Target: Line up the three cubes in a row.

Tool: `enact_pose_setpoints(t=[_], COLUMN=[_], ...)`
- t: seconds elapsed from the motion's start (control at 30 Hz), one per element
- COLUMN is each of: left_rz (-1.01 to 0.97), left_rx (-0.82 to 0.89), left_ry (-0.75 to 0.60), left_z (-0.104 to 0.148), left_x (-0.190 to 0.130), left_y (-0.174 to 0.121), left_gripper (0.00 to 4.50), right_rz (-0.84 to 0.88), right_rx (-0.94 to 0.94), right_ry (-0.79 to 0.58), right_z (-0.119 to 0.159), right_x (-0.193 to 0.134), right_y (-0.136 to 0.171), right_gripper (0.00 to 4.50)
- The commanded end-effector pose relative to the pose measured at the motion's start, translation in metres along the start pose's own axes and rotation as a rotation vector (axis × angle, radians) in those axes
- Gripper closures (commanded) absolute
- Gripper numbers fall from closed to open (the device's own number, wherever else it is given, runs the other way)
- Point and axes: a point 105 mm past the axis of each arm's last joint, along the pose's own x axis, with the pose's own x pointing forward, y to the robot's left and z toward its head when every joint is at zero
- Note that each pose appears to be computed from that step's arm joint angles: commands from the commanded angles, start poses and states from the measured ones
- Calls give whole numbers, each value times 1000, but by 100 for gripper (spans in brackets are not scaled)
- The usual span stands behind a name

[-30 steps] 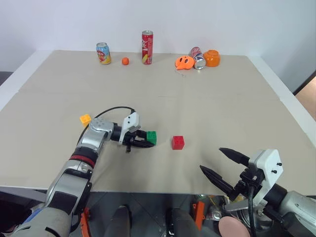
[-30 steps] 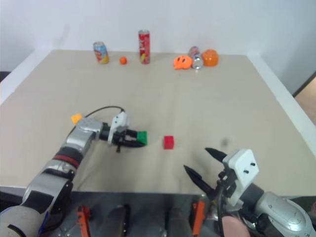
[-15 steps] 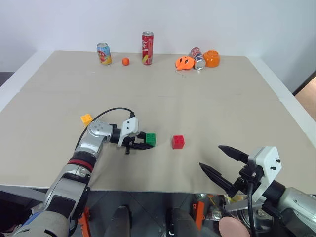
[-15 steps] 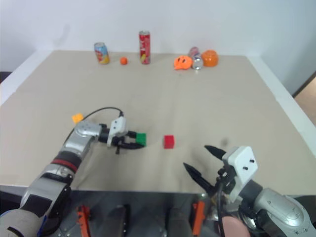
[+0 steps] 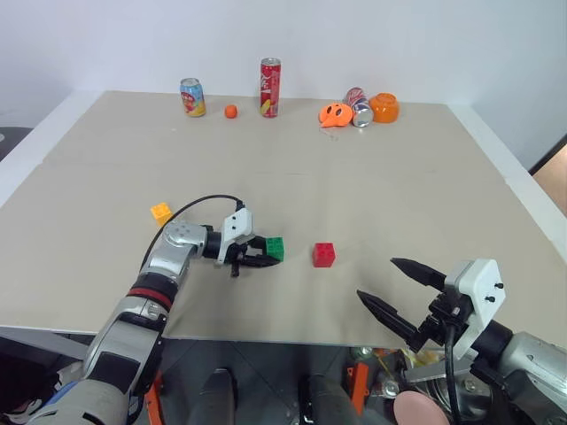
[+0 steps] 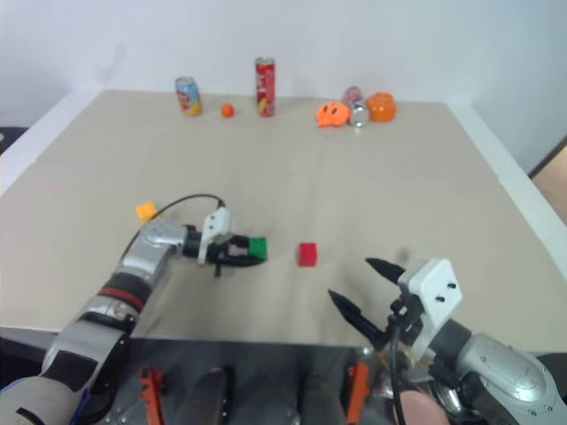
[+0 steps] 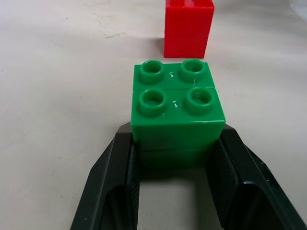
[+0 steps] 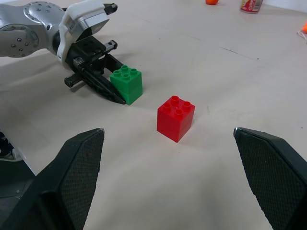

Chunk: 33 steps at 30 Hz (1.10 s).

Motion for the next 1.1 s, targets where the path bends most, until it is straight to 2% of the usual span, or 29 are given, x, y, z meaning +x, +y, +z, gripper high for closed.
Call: enact_pose_setpoints(t=[0.03, 0.8, 0.87, 1.03, 1.1], left_rz=[-34, -73, -81, -98, -91], left_rx=[21, 52, 55, 31, 35], left_ry=[-19, 18, 22, 25, 26], left_z=[10, -1, -3, -4, -3], left_x=[8, 5, 5, 4, 3], left_y=[-2, -12, -13, -14, -12], left_gripper=[318, 318, 217, 47, 5], right_rz=[11, 10, 10, 9, 9], right_rx=[-20, -20, -21, -23, -23], right_ry=[-19, -14, -14, -14, -15], right_z=[6, 5, 5, 6, 6], right_x=[0, 0, 0, 0, 0], right_y=[1, 0, -1, -1, -1], right_gripper=[0, 0, 0, 0, 0])
